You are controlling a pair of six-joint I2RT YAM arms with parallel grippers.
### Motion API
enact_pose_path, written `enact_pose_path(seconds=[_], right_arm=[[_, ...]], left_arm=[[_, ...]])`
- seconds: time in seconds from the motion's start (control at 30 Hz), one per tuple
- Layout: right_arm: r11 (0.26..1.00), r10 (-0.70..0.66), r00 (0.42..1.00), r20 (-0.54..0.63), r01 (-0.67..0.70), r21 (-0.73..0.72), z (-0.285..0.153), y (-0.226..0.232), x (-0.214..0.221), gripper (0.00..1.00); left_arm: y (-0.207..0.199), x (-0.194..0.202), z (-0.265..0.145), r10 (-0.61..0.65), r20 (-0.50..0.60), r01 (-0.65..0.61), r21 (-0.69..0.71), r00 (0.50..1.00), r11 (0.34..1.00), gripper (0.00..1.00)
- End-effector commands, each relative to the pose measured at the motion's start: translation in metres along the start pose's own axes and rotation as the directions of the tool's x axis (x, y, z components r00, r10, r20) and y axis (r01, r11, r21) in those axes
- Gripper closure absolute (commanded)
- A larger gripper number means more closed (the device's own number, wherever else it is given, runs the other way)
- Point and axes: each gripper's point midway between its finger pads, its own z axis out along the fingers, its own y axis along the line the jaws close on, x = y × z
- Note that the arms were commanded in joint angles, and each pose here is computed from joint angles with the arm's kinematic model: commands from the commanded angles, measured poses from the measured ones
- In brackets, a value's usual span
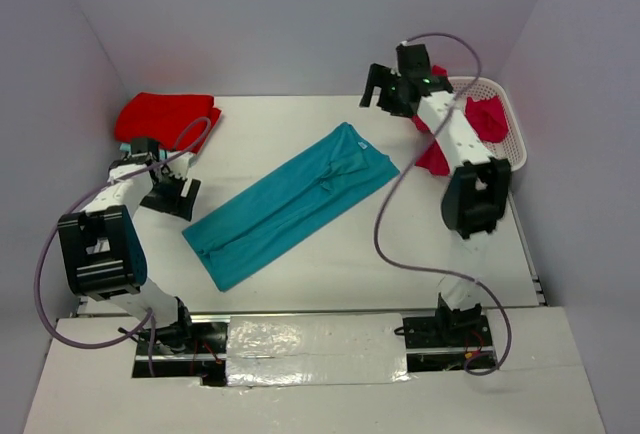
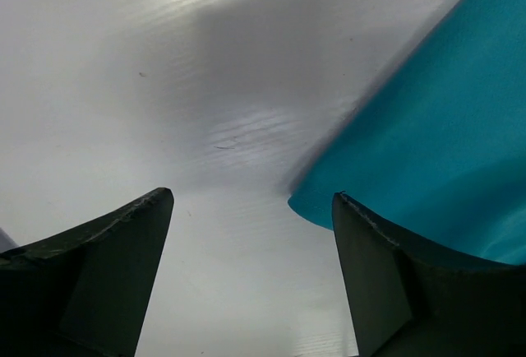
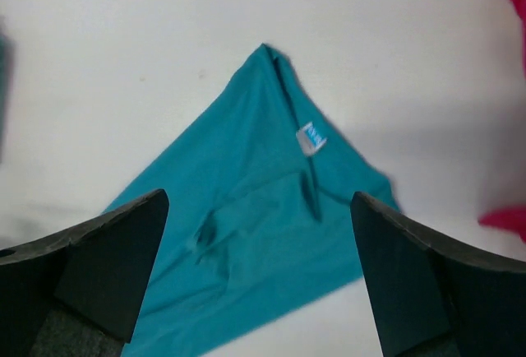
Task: Fold and stack the t-shirts
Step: Rotate the tshirt 90 degrees
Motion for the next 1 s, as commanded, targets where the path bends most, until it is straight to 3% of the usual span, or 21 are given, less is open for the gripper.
enact_pose_path(seconds=[0.0,0.03,0.1,0.13,0.2,0.23,0.3,0.4,0.47,0.57,0.63,0.67,0.7,0.8,0.87,0.9,0.97], right_arm=[[0.998,0.062,0.997,0.042,-0.063,0.030,-0.058,-0.014,0.011,0.00],[0.991,0.129,0.991,-0.048,-0.127,0.043,-0.058,-0.028,0.060,0.00],[0.981,0.191,0.974,-0.119,-0.195,-0.021,-0.054,-0.024,0.098,0.02],[0.966,0.253,0.949,-0.188,-0.258,-0.005,-0.050,-0.031,0.135,0.09],[0.948,0.299,0.927,-0.224,-0.315,-0.036,-0.044,-0.028,0.153,0.25],[0.931,0.352,0.900,-0.257,-0.364,-0.001,-0.036,-0.035,0.172,0.46],[0.901,0.420,0.868,-0.264,-0.434,0.008,-0.024,-0.040,0.176,0.47],[0.858,0.510,0.817,-0.267,-0.507,0.086,0.003,-0.062,0.185,0.33],[0.844,0.535,0.810,-0.240,-0.519,0.132,0.012,-0.071,0.175,0.26],[0.823,0.568,0.792,-0.224,-0.551,0.139,0.025,-0.076,0.168,0.29],[0.813,0.582,0.786,-0.211,-0.566,0.136,0.033,-0.075,0.156,0.42],[0.814,0.581,0.778,-0.240,-0.561,0.151,0.045,-0.079,0.163,0.59],[0.825,0.563,0.795,-0.226,-0.557,0.098,0.052,-0.069,0.135,0.69],[0.832,0.545,0.783,-0.301,-0.550,0.077,0.084,-0.058,0.116,1.00],[0.838,0.530,0.784,-0.324,-0.543,0.056,0.098,-0.049,0.105,1.00],[0.847,0.507,0.812,-0.288,-0.532,-0.008,0.114,-0.037,0.073,1.00],[0.859,0.474,0.834,-0.281,-0.508,-0.058,0.123,-0.021,0.050,0.99]], left_arm=[[-0.004,0.008,0.010,0.034,-0.020,-0.034,0.009,0.999,0.999,0.11],[-0.006,0.014,0.013,0.037,-0.032,-0.037,0.012,0.999,0.999,0.13],[-0.009,0.017,0.016,0.053,-0.036,-0.053,0.013,0.998,0.999,0.20],[-0.010,0.019,0.016,0.056,-0.036,-0.056,0.008,0.998,0.998,0.20],[-0.011,0.018,0.015,0.069,-0.029,-0.069,0.004,0.997,0.998,0.20],[-0.010,0.016,0.013,0.069,-0.019,-0.069,-0.004,0.997,0.998,0.19],[-0.011,0.016,0.010,0.064,-0.021,-0.064,0.005,0.998,0.998,0.18],[-0.014,0.015,0.005,0.059,-0.015,-0.059,0.019,0.998,0.998,0.17],[-0.015,0.014,0.001,0.060,-0.012,-0.059,0.015,0.998,0.998,0.16],[-0.015,0.014,-0.004,0.056,-0.010,-0.056,0.009,0.998,0.998,0.16],[-0.015,0.012,-0.008,0.063,-0.001,-0.063,0.009,0.998,0.998,0.16],[-0.016,0.011,-0.008,0.072,0.004,-0.072,0.018,0.997,0.997,0.16],[-0.016,0.010,-0.009,0.081,0.011,-0.082,0.021,0.997,0.996,0.16],[-0.018,0.007,-0.012,0.156,0.022,-0.157,0.046,0.988,0.987,0.17],[-0.022,0.003,-0.012,0.253,0.040,-0.255,0.076,0.967,0.964,0.18],[-0.025,0.002,-0.014,0.301,0.057,-0.305,0.077,0.952,0.949,0.18],[-0.037,-0.004,-0.011,0.504,0.108,-0.513,0.089,0.857,0.854,0.16]])
